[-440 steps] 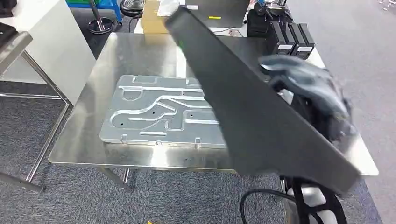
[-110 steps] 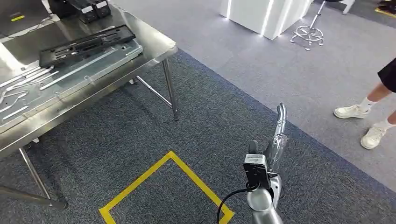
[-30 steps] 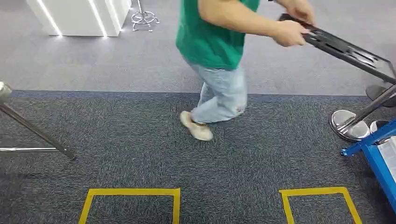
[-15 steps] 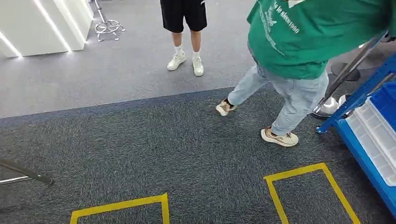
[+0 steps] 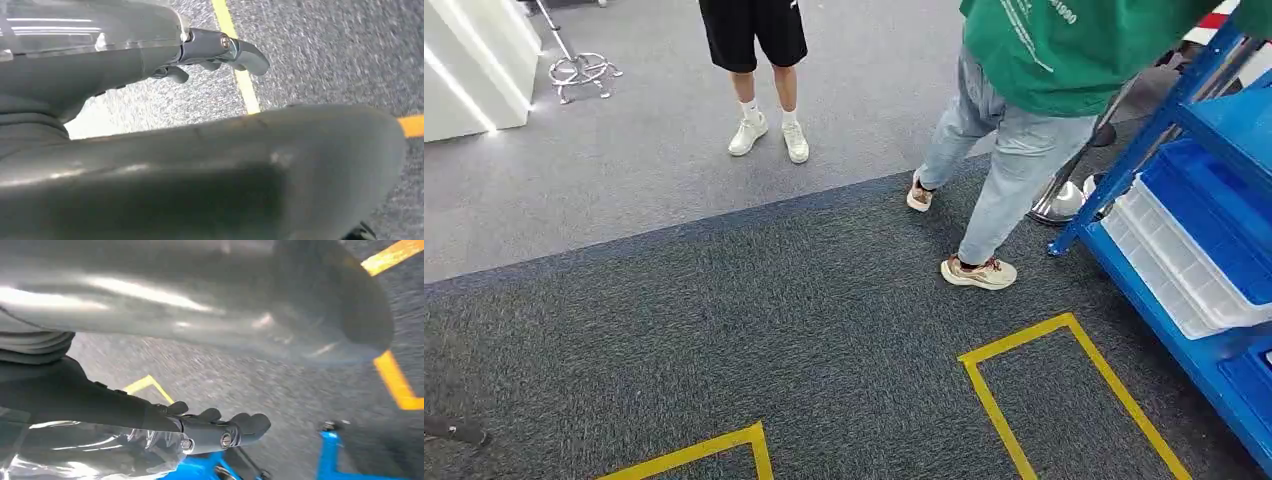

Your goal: Take the parts from the cabinet and place them on the table.

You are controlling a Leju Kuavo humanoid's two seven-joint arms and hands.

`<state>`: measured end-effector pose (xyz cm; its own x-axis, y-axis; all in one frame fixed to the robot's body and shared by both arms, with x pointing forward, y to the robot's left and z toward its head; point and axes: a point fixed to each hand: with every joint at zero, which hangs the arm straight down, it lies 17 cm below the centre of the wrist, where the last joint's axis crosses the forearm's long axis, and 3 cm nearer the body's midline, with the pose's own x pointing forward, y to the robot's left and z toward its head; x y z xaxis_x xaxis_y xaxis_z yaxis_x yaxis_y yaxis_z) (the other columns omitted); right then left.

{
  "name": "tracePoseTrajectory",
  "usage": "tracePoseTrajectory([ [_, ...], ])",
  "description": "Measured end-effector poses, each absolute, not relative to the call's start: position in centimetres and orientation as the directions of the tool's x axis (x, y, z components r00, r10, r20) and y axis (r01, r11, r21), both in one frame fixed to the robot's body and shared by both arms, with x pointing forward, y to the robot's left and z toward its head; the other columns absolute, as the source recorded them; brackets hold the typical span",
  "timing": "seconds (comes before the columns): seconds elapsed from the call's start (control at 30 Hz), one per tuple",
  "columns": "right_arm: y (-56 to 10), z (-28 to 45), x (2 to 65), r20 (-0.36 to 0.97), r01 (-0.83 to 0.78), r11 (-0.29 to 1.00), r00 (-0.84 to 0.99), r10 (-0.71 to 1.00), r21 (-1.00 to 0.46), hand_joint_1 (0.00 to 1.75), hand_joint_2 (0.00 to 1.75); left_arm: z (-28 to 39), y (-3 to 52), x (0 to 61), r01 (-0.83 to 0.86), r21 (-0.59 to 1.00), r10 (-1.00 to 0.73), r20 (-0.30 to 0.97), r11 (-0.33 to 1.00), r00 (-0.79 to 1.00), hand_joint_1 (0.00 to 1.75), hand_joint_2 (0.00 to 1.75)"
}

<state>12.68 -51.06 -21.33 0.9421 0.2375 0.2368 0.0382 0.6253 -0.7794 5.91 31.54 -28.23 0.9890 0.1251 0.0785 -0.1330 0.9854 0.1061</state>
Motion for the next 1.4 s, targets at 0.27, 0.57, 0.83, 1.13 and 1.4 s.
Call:
tracePoseTrajectory([
  [0.27, -50.6, -21.5, 12.5, 0.241, 0.04, 0.633, 0.942, 0.235, -0.774, 0.0, 0.0, -28.1, 31.7, 7.0, -0.127, 0.107, 0.118, 0.093, 0.986, 0.989, 0.0, 0.0],
  [0.57, -50.0, -21.7, 12.9, 0.245, 0.039, 0.644, 0.941, 0.233, -0.764, 0.0, 0.0, -28.2, 31.6, 6.6, -0.128, 0.104, 0.119, 0.088, 0.986, 0.989, 0.0, 0.0],
  [0.83, -48.9, -23.0, 11.7, 0.208, 0.011, 0.7, 0.958, 0.197, -0.714, 0.0, 0.0, -28.1, 31.3, 7.0, -0.121, 0.091, 0.112, 0.094, 0.988, 0.989, 0.0, 0.0],
  [1.13, -46.5, -24.9, 10.5, 0.153, -0.034, 0.807, 0.976, 0.153, -0.589, 0.0, 0.0, -28.1, 30.4, 6.8, -0.09, 0.069, 0.083, 0.089, 0.994, 0.993, 0.0, 0.0],
  [1.4, -44.0, -26.2, 9.3, 0.093, -0.072, 0.883, 0.987, 0.129, -0.463, 0.0, 0.0, -28.0, 30.2, 7.5, -0.068, 0.061, 0.062, 0.086, 0.996, 0.994, 0.0, 0.0],
])
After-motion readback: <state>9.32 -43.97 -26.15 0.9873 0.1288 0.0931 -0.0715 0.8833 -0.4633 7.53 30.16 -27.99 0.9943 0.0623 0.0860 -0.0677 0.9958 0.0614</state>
